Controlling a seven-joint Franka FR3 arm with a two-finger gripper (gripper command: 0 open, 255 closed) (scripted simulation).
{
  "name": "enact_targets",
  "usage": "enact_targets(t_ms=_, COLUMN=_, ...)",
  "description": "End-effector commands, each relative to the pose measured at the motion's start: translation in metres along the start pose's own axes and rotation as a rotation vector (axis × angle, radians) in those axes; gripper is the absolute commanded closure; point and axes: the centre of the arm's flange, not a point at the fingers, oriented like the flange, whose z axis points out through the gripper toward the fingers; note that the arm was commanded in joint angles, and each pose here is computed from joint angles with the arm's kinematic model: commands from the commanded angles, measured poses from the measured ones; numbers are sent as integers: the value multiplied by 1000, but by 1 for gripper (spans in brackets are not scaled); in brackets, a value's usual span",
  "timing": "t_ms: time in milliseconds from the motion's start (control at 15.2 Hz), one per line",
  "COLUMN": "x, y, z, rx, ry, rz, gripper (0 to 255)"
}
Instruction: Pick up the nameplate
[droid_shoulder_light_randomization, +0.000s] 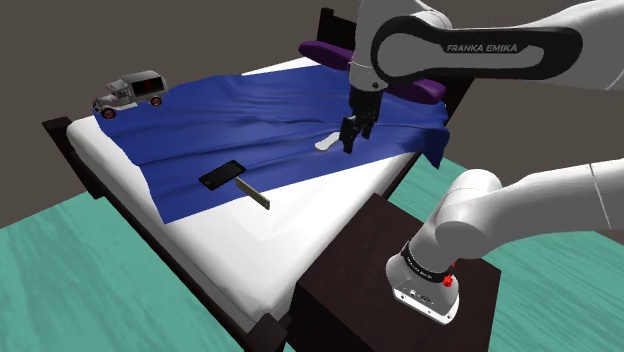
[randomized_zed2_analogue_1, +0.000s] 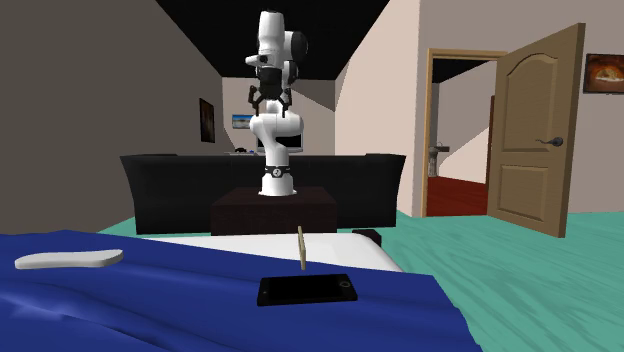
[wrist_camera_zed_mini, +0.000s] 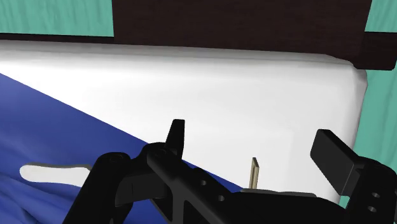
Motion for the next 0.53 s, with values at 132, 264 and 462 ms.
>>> enact_targets(t_ms=132, x=33, y=-14, z=38, rx=1, ry=9, rz=-17, gripper=0)
enact_targets(t_ms=264, x=49, y=-20, z=57, rx=2, ry=12, rz=-26, gripper=0)
enact_targets(t_ms=462, x=73, y=-31, z=86, rx=3, ry=16, rz=-39, gripper=0)
